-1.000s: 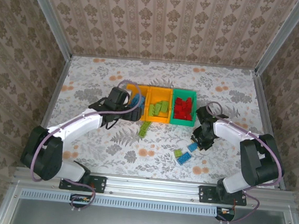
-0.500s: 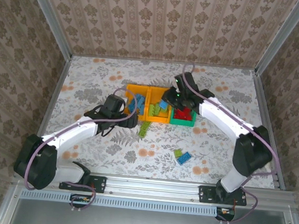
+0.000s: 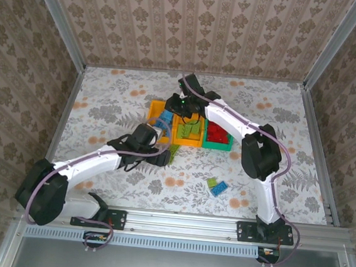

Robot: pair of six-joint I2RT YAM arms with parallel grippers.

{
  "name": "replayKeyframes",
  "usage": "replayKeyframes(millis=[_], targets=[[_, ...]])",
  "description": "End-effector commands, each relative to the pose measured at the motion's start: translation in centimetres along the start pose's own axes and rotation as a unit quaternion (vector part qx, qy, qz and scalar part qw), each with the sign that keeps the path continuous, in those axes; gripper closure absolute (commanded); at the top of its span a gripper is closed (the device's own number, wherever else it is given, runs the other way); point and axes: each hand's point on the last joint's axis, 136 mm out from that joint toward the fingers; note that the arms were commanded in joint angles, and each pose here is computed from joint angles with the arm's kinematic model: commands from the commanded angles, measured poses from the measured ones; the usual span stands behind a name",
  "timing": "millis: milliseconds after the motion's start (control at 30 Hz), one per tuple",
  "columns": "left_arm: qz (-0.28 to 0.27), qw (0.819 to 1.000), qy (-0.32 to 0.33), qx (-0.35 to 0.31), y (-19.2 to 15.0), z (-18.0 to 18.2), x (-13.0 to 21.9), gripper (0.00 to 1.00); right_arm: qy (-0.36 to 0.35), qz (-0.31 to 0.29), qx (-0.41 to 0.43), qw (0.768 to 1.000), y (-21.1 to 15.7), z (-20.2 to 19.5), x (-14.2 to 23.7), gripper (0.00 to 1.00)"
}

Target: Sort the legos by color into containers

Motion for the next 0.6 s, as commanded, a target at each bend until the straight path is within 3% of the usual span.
replayKeyframes(millis=[0,167,300,467,567], targets=[[-0.004,1.000,-0.007,0.007,0.2,-0.7,-0.6,0.00,-0.013,0.014,0.017,1.000,-0.4,0.1,-1.0,0.74],[0.003,1.000,-0.013,-0.009,0.6,-1.9,-1.4,0.00,-0.036,0.025,0.011,0.999,-0.8,-1.3,-2.7,0.62],[0.003,1.000,-0.009,-0.022,1.0,-2.6,-1.9,0.00,-0.034,0.028,0.007,0.999,-0.9,-1.3,-3.2,0.47],[0.003,1.000,0.002,-0.021,1.4,-2.9,-2.9,0.00,-0.024,0.023,0.007,0.999,-0.7,-0.6,-2.3,0.33],[-0.002,1.000,0.003,-0.026,2.1,-3.3,-3.4,0.00,-0.007,0.010,0.009,1.000,-0.3,0.4,-0.8,0.30]])
Point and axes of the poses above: each hand's point on the last joint's axis, 136 mm out from that joint toward the fingers, its own x axis back along the fingers, its own z axis along the line the jaws close on, y = z × x, and after that the axes turned 1 degree about -x, right-handed
